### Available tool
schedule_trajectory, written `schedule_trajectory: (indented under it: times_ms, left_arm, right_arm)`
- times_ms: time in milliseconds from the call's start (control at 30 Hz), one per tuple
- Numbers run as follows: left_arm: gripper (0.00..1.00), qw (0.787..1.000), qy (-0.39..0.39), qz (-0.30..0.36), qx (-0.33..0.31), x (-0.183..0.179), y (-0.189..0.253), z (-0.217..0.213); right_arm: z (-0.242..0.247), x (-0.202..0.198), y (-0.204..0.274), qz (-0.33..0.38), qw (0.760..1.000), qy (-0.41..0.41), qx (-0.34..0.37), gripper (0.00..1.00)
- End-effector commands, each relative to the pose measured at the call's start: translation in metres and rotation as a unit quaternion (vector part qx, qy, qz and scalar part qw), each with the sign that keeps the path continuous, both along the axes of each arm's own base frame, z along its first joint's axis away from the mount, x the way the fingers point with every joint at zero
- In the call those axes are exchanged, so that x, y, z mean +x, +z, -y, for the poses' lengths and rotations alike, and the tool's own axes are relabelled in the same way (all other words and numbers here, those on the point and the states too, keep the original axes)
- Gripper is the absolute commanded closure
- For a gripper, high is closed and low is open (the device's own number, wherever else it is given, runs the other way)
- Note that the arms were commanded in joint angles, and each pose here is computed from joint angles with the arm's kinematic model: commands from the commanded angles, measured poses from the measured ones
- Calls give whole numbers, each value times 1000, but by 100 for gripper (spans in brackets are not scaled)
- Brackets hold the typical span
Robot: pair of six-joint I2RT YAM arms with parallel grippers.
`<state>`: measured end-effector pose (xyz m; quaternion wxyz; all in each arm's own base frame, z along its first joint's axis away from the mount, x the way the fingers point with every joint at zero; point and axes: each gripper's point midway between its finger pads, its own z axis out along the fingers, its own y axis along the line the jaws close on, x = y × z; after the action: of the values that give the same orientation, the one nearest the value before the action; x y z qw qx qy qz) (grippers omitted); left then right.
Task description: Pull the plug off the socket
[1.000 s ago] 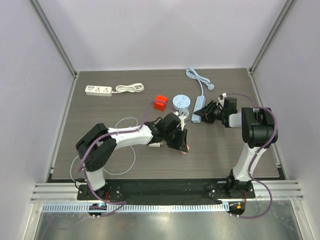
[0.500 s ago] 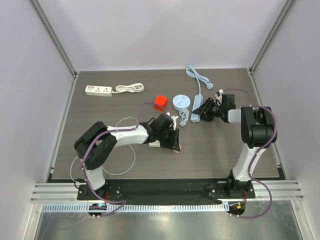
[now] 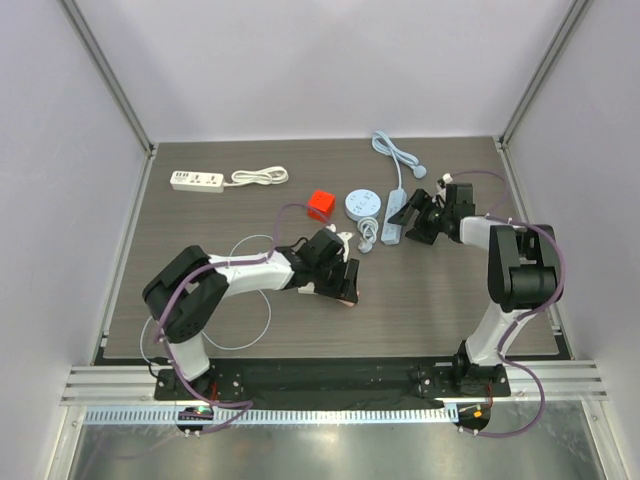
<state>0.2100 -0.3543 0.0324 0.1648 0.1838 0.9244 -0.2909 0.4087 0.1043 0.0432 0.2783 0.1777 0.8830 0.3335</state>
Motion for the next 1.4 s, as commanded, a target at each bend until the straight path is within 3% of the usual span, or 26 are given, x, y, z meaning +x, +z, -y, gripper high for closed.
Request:
schedule_trajectory:
  times_ms: [0,167,467,600,833,1000,1133,1200,1367]
  left_arm:
    - [37,999,-5,38,6,6,21,-7]
    - [29,997,-19,71,11,11,51,-12]
    - [20,986,4,161,-31,18,136,-28]
    - [19,982,32,180,-56,11,143,-43]
    - [20,979,87,151,-101,-15,112,-70]
    - [19,974,124,118,-151,-40,83,-89]
    - [19,953,148,118,-236,-53,95,-97]
    - [18,945,162,108,-264,-58,94,-101]
    - [18,907,192,81,-366,-78,93,-118]
  right_arm:
    - [30,-22,-18,-49,994,-29,-89,19]
    - [47,-28,3,-37,987,-44,-150,16]
    - [11,-48,53,35,968,19,-249,13]
    - [-18,-71,62,60,964,60,-252,11]
    - [-57,-120,68,97,973,90,-188,9]
    - [-49,-149,68,121,983,45,-134,5]
    - [-54,-167,71,160,985,21,-54,0]
    - [-54,-183,43,140,990,17,-26,0]
    - [-65,-203,31,154,982,-15,112,0]
